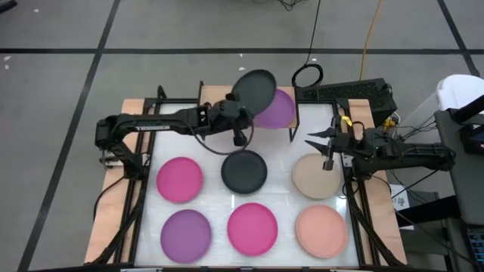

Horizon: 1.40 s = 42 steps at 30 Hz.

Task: Place and stack plates onto a shelf
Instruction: Stack the top black plate on top of the violet plate on the shelf

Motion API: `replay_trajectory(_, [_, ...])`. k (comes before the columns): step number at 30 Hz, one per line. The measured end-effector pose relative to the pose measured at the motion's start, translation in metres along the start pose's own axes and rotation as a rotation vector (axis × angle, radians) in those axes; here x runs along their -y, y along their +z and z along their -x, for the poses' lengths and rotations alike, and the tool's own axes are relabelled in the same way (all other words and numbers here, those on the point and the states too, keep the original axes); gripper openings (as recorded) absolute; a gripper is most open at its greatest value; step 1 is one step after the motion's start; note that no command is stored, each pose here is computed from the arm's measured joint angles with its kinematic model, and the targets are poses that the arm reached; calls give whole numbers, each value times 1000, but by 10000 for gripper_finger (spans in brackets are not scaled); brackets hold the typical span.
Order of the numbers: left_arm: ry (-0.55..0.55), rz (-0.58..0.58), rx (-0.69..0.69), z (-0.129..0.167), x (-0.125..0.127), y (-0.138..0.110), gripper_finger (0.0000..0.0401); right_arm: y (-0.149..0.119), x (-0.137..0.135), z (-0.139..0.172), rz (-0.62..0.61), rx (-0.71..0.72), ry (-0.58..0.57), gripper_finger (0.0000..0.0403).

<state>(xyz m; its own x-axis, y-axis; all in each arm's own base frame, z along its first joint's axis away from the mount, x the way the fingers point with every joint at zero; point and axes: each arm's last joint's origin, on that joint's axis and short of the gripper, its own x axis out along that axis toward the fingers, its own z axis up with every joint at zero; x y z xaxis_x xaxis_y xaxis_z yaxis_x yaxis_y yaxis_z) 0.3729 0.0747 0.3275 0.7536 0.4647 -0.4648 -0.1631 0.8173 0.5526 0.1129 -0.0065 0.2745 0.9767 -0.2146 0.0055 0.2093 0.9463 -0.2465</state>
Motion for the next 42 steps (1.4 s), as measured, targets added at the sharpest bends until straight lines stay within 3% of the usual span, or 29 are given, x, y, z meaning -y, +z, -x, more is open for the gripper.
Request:
replay_trajectory(8, [-32,-135,89,-22,11,4,12,1,1,3,-8,10,-2,93])
replay_trajectory(13, [-37,-187,87,-32,17,1,12,1,1,3,-9,10,-2,93])
replay_trajectory(17, [-102,-217,71,-33,20,-3,12,1,1,3,-6,9,-1,93])
replay_trajectory(21, [-119,-222,57,-33,21,-5,13,1,1,3,-5,8,-1,93])
replay_trajectory(29, [-118,-209,34,-37,17,-10,59,0,1,3,-7,8,-1,93])
replay_trajectory(42, [-146,-184,55,-39,13,-12,66,0,1,3,-5,8,-1,93])
